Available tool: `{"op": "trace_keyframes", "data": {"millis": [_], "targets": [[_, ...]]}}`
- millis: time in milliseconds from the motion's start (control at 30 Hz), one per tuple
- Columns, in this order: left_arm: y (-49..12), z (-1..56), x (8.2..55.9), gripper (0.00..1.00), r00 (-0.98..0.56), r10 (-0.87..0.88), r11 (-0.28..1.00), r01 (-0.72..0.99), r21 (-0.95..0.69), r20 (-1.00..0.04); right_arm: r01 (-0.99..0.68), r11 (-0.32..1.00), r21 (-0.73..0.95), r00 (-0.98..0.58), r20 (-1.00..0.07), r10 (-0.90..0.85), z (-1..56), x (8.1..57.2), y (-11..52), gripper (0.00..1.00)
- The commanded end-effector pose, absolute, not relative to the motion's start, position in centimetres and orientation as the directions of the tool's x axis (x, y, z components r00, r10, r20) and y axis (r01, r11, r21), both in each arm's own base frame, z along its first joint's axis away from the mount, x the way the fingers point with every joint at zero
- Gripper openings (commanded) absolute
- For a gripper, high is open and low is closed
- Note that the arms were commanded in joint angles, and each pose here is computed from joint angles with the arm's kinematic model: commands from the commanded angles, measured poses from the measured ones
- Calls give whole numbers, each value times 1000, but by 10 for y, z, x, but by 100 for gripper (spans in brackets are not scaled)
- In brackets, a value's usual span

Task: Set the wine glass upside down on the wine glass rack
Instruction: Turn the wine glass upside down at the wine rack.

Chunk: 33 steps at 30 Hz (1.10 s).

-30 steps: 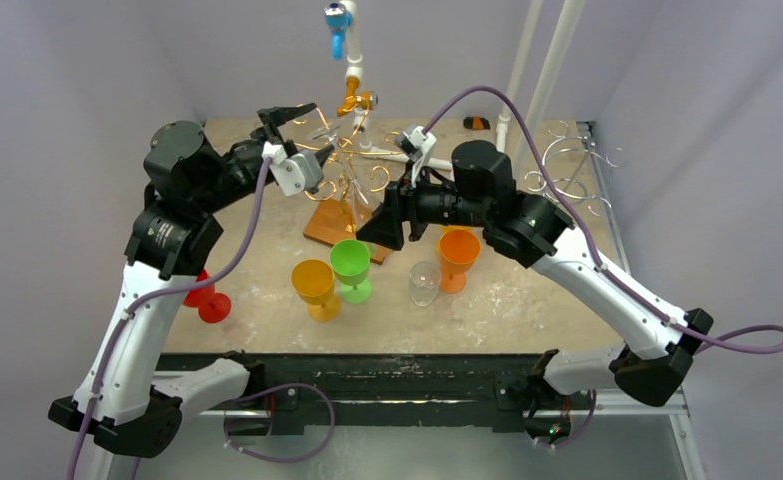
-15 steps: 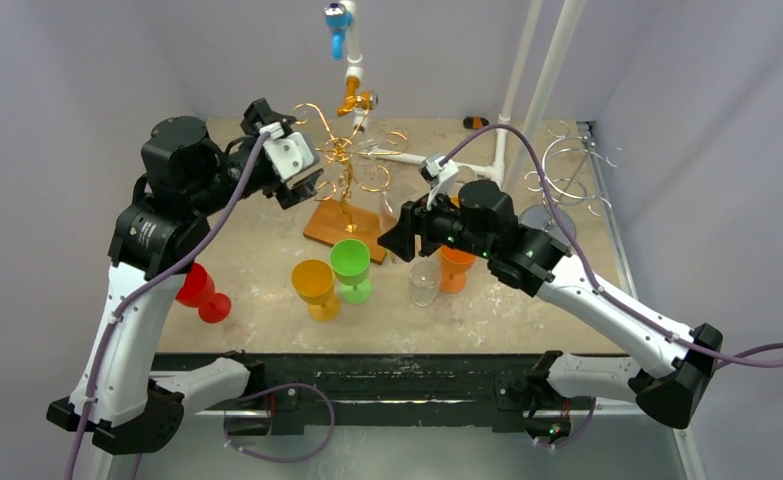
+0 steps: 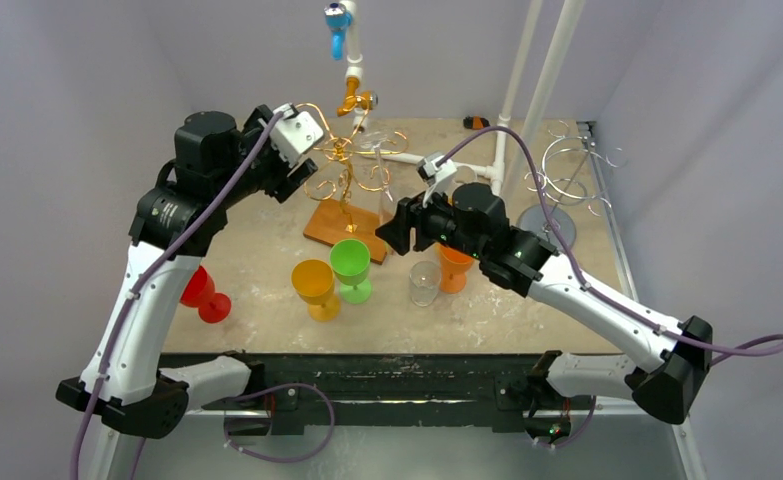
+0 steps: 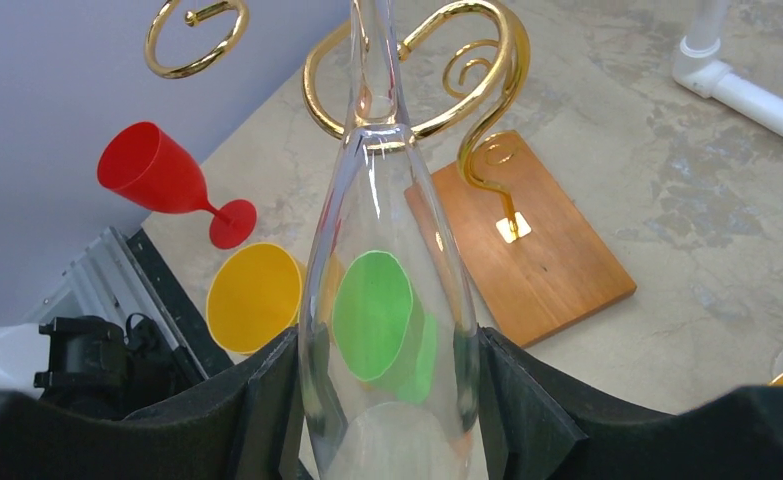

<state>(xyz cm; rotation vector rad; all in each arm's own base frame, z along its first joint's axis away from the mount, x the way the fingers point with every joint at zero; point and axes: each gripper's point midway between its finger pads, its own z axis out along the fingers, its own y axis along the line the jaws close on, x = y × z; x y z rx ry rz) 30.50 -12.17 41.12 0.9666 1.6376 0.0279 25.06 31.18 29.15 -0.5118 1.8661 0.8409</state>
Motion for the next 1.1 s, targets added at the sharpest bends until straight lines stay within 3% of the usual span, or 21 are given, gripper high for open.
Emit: {"op": "trace_keyframes", "data": {"millis": [0,600,1067], "targets": [[-96,398,318,65,-140,574,765,443,468,-807,-697,656,290,-349,-936,44,307,256,325,1],[-91,391,317,61,-195,540,801,417,430,-819,-738,645,200,-302,-952,-50,281,259,364,0],[-91,386,317,62,-202,532,808,411,422,-822,-760,648,48,-139,-986,-90,290,282,375,0]]}}
